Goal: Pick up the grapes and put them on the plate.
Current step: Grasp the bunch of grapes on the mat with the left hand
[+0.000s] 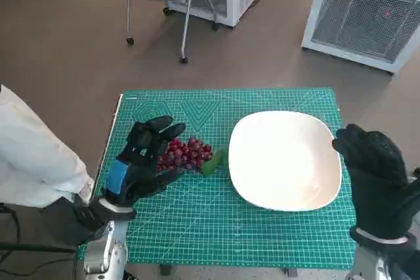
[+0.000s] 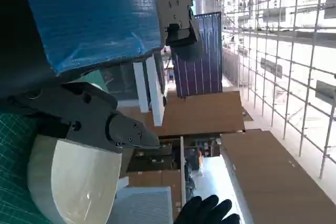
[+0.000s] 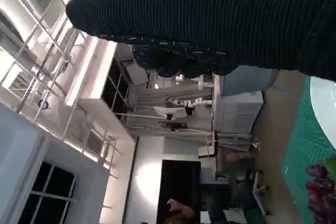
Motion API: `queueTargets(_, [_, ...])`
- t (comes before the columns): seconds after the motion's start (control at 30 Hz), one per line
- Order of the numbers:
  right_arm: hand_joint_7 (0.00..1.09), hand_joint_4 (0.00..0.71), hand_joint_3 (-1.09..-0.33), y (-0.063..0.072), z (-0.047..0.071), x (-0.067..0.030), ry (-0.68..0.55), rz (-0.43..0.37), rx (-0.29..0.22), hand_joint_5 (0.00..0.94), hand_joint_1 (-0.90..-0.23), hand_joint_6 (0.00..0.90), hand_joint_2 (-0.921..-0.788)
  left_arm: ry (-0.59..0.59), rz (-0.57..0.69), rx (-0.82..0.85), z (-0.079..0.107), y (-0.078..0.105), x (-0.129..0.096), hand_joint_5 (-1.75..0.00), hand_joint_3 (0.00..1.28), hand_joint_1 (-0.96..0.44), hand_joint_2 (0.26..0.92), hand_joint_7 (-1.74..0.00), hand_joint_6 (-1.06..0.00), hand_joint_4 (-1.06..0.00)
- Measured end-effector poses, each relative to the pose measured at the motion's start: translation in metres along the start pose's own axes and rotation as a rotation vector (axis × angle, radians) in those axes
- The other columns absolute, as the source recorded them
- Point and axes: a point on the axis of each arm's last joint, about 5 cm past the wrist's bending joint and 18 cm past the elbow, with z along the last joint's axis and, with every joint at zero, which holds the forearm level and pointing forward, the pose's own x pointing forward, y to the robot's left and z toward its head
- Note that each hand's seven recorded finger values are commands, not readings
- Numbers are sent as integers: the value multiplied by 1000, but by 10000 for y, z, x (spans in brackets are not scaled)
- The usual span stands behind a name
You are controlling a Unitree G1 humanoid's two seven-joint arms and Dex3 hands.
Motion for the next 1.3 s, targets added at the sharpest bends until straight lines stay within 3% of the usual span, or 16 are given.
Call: queueTargets(1.3, [866, 507, -518, 2, 3, -14, 7, 8, 2, 506, -376, 282, -921, 5, 7, -2, -7, -5, -13, -674, 39, -215, 921, -880, 1, 1])
